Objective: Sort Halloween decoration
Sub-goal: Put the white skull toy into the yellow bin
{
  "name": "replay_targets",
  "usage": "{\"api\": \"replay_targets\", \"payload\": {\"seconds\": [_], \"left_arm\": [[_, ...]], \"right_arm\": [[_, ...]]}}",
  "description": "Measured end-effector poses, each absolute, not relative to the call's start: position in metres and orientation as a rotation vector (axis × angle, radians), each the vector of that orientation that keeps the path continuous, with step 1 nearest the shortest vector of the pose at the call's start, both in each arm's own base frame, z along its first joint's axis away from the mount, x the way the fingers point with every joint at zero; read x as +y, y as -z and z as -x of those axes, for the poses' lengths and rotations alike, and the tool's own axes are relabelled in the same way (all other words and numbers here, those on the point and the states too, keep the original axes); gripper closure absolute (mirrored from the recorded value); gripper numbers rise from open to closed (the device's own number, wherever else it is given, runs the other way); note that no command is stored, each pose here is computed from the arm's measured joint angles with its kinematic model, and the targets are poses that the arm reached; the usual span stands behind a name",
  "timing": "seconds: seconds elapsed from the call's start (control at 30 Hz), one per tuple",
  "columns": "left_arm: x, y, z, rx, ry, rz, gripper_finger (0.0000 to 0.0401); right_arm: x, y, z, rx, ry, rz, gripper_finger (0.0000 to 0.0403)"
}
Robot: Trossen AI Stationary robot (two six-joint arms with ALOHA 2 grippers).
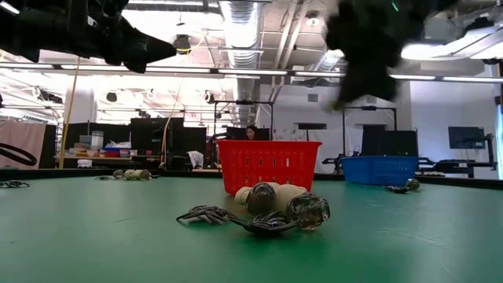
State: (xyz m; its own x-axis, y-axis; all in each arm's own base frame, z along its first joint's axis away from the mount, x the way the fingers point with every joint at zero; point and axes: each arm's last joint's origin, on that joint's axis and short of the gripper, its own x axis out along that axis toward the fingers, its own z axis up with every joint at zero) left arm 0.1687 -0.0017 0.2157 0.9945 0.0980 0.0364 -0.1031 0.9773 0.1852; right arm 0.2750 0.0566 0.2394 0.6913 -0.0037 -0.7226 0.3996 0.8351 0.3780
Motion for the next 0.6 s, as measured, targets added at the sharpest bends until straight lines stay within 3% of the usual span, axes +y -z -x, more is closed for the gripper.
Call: {"api": "replay_targets", "payload": {"seconds": [0.3, 0.6], "left_arm": [[0.006, -0.211, -0.167, 0.057, -0.35, -0.227, 0.0341], [0.011, -0.22, -0.151, 0.102, -0.528, -0.224, 0.0341]], "right_arm": [[0.08, -0.254, -0.366, 0.369, -0.185, -0.122, 0.0311], [0.089, -0.231, -0.48, 0.29, -0.546, -0.1, 0.0311]]}}
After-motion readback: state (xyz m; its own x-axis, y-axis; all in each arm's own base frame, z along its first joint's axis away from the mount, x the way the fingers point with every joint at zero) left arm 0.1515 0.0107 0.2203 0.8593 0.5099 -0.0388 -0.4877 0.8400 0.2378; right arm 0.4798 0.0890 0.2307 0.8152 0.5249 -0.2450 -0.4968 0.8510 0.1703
